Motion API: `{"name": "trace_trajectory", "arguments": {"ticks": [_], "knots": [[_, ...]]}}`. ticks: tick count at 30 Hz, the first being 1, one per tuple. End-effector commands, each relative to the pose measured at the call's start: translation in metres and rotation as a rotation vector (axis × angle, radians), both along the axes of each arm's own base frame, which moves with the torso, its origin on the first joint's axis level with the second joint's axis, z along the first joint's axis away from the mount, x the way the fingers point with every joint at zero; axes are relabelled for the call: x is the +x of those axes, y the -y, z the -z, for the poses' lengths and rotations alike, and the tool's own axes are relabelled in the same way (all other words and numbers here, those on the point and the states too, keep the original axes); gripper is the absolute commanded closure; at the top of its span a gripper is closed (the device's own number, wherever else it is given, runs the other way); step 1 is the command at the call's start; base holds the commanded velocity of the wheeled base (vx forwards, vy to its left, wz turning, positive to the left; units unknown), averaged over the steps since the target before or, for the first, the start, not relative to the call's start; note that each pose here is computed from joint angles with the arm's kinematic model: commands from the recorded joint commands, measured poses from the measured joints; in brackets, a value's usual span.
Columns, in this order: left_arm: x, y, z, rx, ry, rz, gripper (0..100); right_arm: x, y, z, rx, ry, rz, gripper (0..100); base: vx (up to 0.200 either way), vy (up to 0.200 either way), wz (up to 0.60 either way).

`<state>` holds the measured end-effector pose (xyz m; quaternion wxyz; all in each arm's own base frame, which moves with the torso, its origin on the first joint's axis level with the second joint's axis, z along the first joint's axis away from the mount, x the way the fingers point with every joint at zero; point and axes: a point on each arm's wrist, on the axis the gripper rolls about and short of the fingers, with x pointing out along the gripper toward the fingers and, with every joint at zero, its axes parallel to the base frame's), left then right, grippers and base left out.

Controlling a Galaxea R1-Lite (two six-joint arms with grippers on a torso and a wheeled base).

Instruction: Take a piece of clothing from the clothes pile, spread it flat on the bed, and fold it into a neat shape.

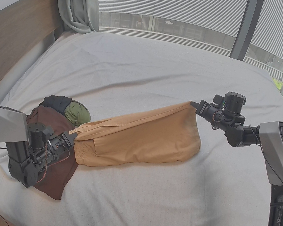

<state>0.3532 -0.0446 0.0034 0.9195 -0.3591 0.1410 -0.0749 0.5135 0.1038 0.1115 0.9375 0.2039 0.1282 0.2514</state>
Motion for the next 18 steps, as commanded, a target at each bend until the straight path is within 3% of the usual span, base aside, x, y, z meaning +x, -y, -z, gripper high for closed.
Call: {"name": "trace_trajectory", "arguments": {"ticks": [1,13,14,15,16,18], "knots": [[0.0011,-0.0002,0.0049,0.002,-0.010,0.000,100,0.0057,-0.0026,0.0103,-0.001,-0.003,0.001,100,0.000,0.000,0.00],[0.0031,-0.0006,0.0069,0.001,-0.011,-0.002,100,0.0110,-0.0034,0.0170,0.002,0.028,0.013,100,0.000,0.000,0.00],[0.0034,-0.0005,0.0067,0.001,-0.009,-0.002,0,0.0109,-0.0034,0.0170,0.002,0.028,0.011,100,0.000,0.000,0.00],[0.0037,-0.0005,0.0065,-0.001,-0.008,-0.002,0,0.0113,-0.0034,0.0168,0.002,0.031,0.013,100,0.000,0.000,0.00],[0.0054,-0.0009,0.0049,-0.002,0.001,-0.005,0,0.0119,-0.0036,0.0158,0.005,0.036,0.013,0,0.000,0.000,0.00],[0.0090,-0.0017,0.0019,-0.006,0.019,-0.013,0,0.0131,-0.0046,0.0154,0.007,0.043,0.013,0,0.000,0.000,0.00]]}}
